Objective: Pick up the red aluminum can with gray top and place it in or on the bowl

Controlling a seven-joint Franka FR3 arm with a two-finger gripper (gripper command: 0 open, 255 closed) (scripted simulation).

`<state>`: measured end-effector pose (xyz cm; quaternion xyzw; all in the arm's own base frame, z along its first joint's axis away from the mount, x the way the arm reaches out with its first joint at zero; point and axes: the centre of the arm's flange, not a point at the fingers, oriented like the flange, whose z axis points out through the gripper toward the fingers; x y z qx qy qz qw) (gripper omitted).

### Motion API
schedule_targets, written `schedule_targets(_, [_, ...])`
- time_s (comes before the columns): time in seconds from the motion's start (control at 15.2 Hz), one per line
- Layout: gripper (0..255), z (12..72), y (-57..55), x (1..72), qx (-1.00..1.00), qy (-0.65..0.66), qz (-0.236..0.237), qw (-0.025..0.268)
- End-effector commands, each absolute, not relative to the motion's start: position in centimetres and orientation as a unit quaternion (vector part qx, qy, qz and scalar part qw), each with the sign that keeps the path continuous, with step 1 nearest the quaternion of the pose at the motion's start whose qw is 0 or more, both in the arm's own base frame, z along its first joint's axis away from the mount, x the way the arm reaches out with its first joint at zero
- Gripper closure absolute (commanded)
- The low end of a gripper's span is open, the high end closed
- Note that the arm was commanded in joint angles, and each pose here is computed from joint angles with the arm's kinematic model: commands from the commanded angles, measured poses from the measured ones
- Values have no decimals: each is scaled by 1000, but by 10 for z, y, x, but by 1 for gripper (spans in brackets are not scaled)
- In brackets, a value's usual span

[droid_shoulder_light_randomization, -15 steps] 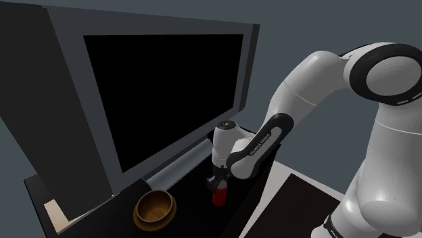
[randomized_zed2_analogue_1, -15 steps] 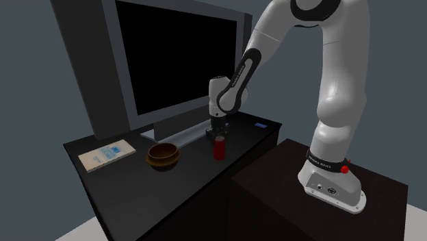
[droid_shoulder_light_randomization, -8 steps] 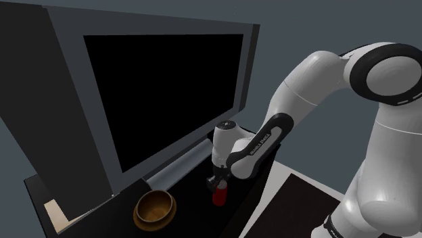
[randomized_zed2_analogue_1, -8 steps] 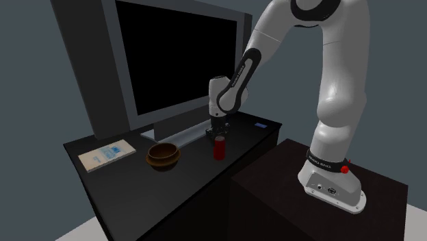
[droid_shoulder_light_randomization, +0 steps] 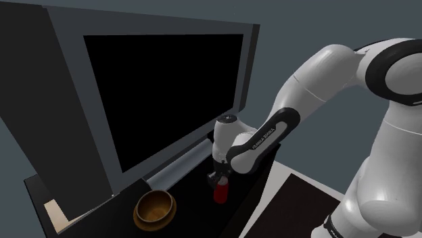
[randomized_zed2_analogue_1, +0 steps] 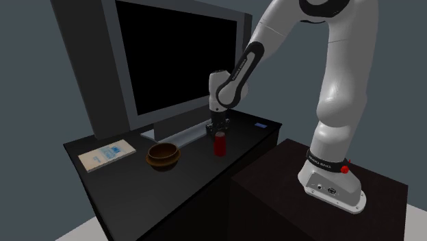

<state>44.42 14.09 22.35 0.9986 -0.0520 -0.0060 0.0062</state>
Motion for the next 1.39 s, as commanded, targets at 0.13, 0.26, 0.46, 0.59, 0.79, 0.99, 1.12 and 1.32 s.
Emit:
schedule_targets(0.13, [255, 245, 141, 445, 999, -52, -6, 6])
schedule_targets(0.26, [255, 256, 141, 445, 999, -52, -6, 6])
schedule_targets(0.46, [255, 271, 141, 445, 999, -52, -6, 6])
schedule_targets(0.59, [255, 282, 141, 445, 999, -52, -6, 6])
schedule_targets(0.79, [255, 298, 141, 445, 999, -52, -6, 6])
schedule_targets(0.99, [255, 314, 141, 445, 999, -52, -6, 6])
schedule_targets(1.12, [255, 324, 141, 445, 999, -52, -6, 6])
schedule_targets(1.32, [255, 340, 141, 445, 999, -52, -6, 6])
